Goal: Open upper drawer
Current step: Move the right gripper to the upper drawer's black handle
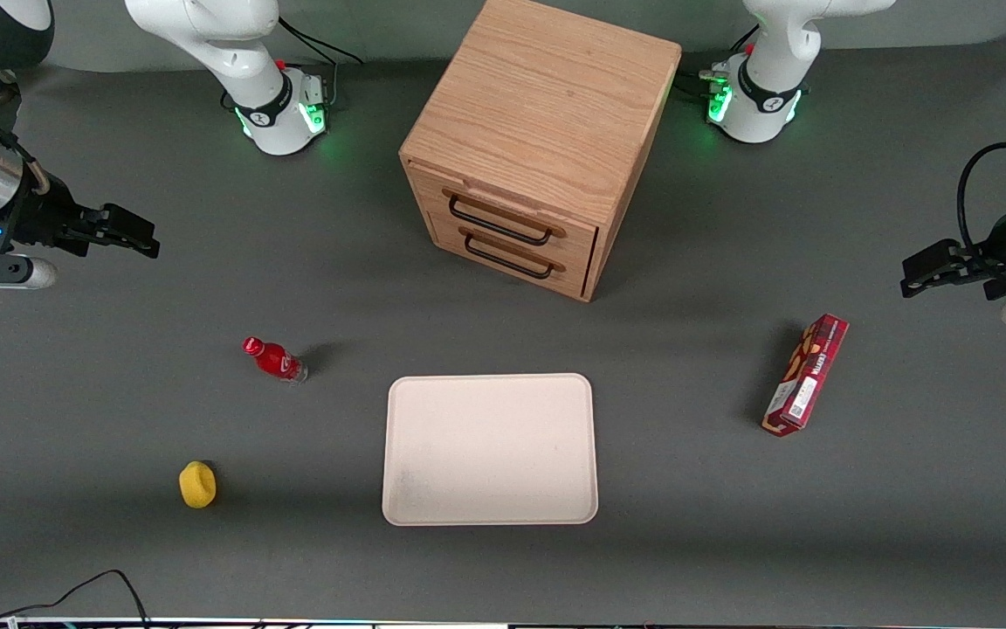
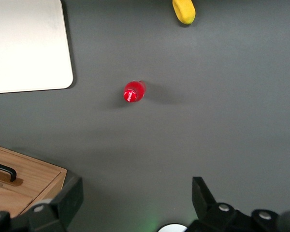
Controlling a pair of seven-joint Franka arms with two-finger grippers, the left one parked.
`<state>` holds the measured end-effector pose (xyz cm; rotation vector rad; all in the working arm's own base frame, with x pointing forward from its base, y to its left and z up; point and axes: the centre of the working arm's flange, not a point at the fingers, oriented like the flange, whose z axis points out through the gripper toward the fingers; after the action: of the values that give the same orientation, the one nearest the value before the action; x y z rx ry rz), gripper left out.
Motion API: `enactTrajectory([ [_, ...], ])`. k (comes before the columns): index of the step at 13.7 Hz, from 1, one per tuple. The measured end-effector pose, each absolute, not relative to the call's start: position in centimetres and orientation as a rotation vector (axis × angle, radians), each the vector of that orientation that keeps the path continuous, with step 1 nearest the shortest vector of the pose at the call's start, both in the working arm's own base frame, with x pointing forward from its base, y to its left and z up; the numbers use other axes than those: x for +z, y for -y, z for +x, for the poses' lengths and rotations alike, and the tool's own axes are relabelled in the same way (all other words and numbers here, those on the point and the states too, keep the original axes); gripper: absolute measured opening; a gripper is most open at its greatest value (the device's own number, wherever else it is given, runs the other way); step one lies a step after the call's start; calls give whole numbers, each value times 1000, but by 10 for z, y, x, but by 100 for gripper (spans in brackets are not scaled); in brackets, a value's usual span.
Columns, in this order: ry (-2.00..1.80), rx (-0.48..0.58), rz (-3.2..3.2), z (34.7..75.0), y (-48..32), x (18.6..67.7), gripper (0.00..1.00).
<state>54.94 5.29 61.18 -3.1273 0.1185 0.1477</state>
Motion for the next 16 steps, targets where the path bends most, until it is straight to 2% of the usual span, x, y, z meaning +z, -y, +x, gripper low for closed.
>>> enactTrajectory([
  [6, -59, 127, -3097, 549, -76, 613, 100],
  [12, 553, 134, -2870, 549, -253, 586, 100],
  [16, 845, 197, -2680, 531, -368, 533, 100],
])
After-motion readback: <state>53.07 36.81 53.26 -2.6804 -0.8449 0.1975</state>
